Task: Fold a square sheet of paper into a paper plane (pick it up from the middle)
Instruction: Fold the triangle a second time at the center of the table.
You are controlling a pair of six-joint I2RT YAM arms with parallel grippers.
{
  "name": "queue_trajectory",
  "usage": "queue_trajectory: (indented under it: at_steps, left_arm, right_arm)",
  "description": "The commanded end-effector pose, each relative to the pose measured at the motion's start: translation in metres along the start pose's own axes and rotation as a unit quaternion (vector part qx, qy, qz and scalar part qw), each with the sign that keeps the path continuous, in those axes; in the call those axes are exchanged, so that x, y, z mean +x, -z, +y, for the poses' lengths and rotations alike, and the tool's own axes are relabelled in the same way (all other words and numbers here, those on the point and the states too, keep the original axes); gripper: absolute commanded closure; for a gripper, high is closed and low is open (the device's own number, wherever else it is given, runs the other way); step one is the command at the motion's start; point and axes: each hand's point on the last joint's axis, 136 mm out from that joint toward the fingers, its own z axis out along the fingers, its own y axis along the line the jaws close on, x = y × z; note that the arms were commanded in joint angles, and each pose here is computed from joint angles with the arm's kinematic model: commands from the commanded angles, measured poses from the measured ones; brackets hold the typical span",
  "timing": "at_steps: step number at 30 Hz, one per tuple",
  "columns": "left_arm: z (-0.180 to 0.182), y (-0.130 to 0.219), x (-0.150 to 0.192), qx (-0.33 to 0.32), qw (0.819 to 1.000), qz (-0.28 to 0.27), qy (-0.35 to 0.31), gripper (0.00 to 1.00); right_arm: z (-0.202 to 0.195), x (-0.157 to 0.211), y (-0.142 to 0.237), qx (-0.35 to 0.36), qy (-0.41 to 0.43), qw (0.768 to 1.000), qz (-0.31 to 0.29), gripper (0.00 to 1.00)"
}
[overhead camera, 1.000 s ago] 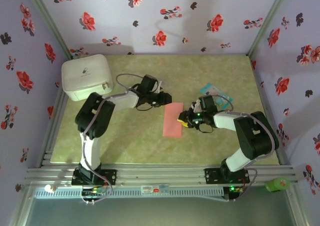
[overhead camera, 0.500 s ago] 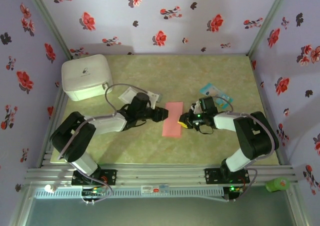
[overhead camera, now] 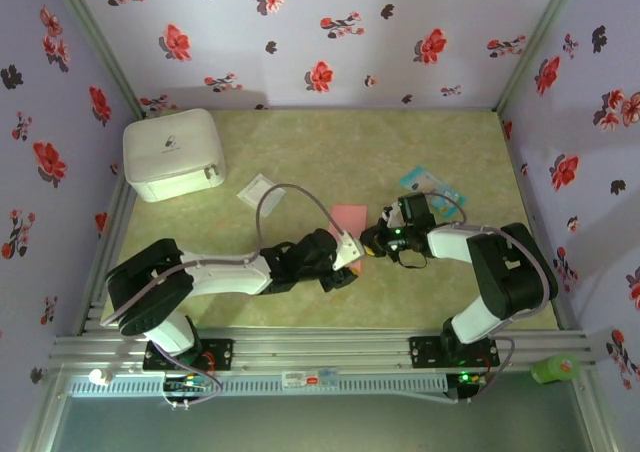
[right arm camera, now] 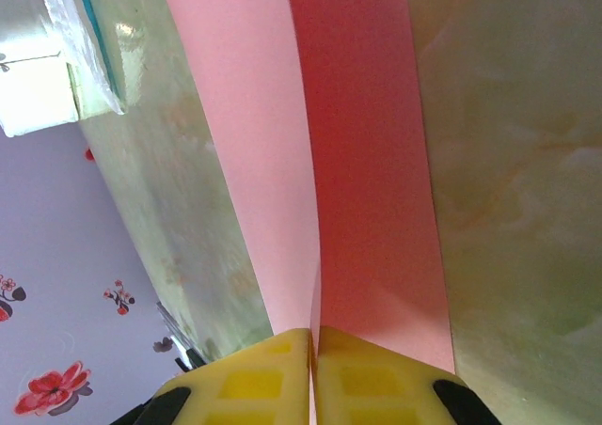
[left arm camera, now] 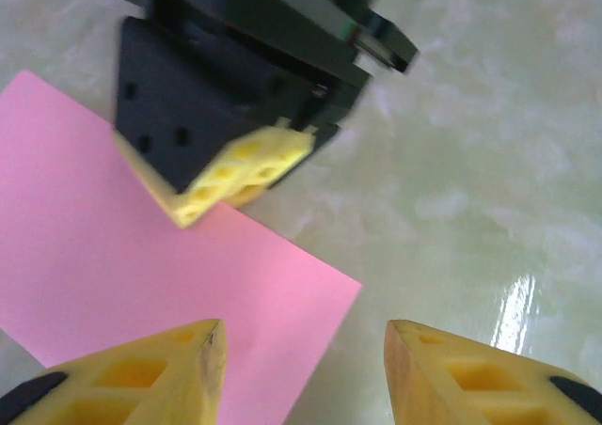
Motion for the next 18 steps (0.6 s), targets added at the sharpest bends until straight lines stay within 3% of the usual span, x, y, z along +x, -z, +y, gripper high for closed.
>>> queue_trajectory:
  at_steps: [1, 9, 18]
  left_arm:
    - [0.004, -0.006, 0.005, -0.049, 0.996, 0.02, -0.066, 0.49]
    - [-0.002, -0.021, 0.003, -0.099, 0.99, 0.016, -0.099, 0.43]
    - [0.007, -0.027, -0.002, -0.155, 0.981, 0.002, -0.114, 0.43]
  right_arm:
    - [-0.001, 0.0, 0.002, 0.004, -0.001, 1.0, 0.0, 0.9]
    - [0.002, 0.001, 0.004, 0.0, 0.0, 1.0, -0.002, 0.85]
    - [0.0, 0.002, 0.005, 0.002, -0.003, 1.0, -0.004, 0.85]
